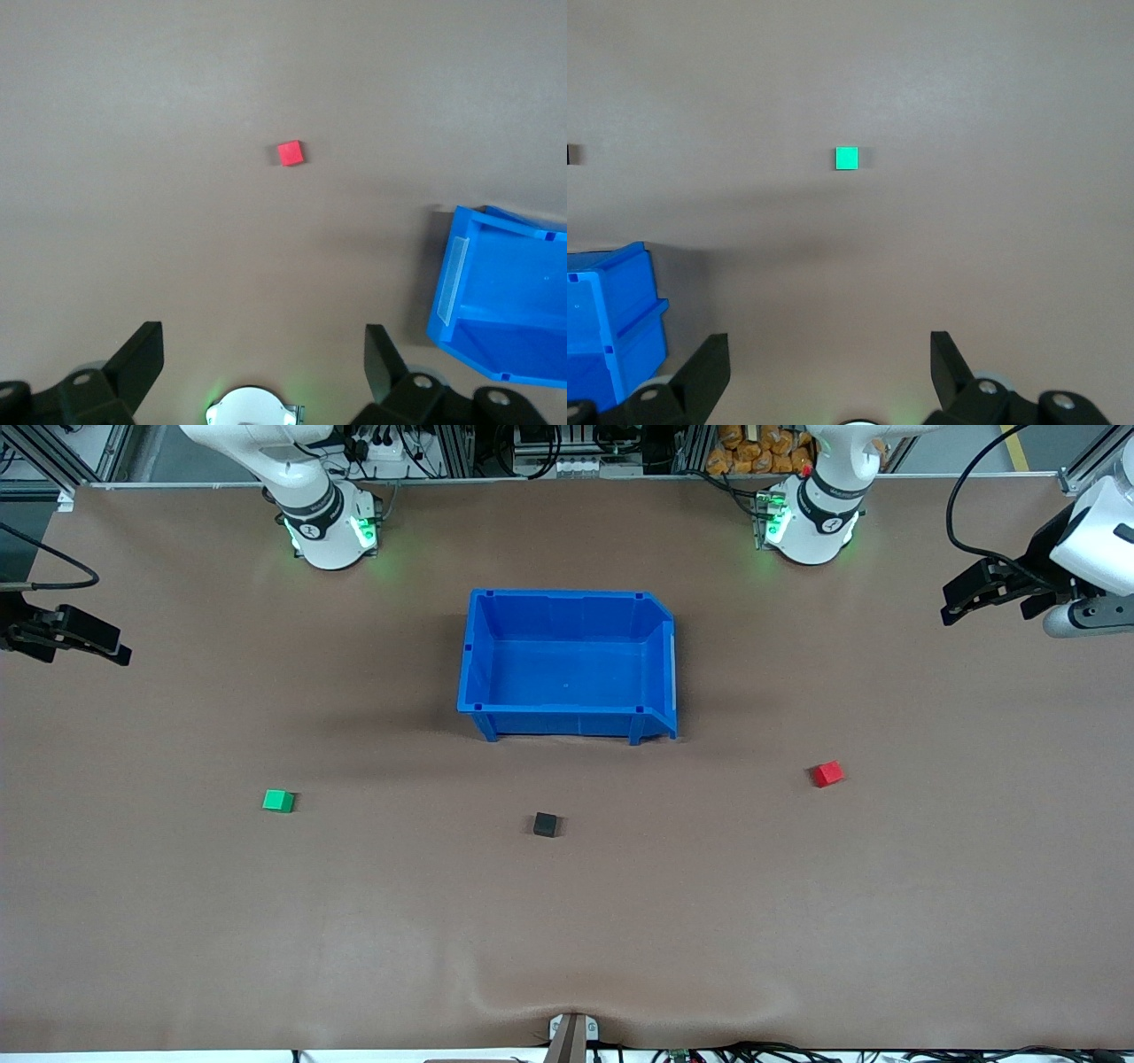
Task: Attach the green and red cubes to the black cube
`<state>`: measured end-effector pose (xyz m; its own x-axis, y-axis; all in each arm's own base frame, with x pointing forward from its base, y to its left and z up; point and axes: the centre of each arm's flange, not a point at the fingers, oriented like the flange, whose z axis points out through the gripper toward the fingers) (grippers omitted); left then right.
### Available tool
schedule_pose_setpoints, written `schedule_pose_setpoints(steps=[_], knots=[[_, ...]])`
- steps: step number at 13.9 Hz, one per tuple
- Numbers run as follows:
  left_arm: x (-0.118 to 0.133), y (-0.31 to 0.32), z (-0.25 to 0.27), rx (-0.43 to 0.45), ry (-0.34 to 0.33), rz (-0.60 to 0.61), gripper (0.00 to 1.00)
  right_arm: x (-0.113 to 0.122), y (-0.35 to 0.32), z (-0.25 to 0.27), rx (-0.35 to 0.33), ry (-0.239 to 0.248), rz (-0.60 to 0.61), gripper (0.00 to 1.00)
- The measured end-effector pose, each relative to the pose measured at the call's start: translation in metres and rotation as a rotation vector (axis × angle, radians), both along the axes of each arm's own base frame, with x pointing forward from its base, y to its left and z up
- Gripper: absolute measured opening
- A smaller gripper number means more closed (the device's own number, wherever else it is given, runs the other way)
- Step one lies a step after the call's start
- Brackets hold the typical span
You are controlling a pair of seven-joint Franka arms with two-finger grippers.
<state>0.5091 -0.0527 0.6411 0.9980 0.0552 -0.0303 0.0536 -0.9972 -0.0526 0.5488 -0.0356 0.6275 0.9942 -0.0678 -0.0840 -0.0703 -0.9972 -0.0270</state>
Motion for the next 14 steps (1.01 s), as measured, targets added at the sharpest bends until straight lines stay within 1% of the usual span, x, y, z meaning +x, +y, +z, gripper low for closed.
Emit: schedule_pose_setpoints(steps=[4,9,14], knots=[[0.0,0.001,-0.001,0.0,0.008,-0.003,1.0,0.0,-0.001,0.0,-0.002,0.0,-0.003,1.0],[0.013,0.002,-0.001,-0.007,0.003,-0.011,1.0,0.0,-0.002,0.0,-0.002,-0.001,-0.005,1.0],[0.014,0.002,0.0,-0.007,0.001,-0.011,1.0,0.0,-0.008,0.001,-0.005,-0.005,-0.019,1.0]])
